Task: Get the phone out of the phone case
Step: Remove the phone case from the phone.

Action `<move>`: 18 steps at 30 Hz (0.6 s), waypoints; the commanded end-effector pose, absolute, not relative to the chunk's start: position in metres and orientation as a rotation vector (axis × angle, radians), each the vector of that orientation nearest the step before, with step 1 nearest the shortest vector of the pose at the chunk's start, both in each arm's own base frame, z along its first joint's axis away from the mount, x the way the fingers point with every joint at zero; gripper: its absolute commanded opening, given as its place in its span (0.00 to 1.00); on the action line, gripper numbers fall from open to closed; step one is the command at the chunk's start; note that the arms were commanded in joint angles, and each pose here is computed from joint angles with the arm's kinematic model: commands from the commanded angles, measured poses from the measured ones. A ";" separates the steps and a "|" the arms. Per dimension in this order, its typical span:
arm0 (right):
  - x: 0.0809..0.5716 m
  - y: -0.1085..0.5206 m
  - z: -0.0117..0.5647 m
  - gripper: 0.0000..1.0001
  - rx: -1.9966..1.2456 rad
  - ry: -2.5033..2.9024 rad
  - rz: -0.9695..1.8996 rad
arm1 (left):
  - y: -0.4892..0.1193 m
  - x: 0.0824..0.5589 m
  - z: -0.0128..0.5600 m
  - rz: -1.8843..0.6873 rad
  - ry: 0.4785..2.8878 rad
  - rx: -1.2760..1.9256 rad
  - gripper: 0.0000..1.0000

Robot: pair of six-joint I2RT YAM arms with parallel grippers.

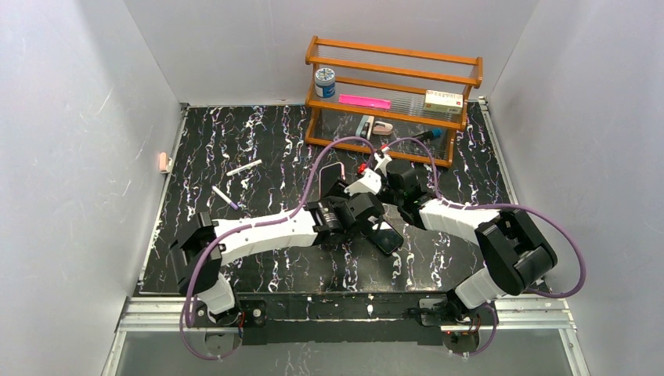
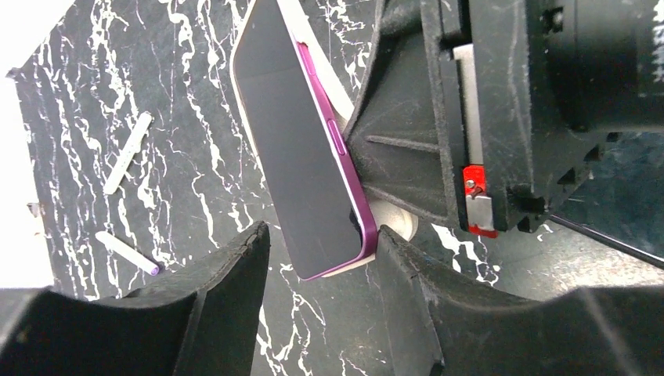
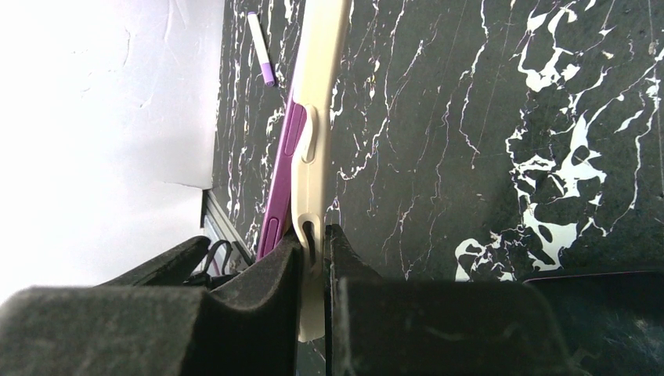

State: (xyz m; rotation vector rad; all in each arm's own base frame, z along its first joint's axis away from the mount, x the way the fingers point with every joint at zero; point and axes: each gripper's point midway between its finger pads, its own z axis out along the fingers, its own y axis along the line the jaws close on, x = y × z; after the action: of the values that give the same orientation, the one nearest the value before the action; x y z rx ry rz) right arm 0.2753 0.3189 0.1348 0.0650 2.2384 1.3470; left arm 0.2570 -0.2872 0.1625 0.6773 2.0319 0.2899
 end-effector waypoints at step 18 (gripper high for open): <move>0.276 0.343 0.184 0.01 0.052 2.090 1.547 | -0.290 0.271 0.150 0.550 1.921 0.687 0.16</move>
State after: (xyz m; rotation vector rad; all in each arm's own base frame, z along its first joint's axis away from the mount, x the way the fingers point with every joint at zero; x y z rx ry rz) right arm 0.2722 0.3232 0.1351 0.1121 2.2575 1.3884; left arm 0.2670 -0.2880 0.1425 0.7252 1.9677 0.4981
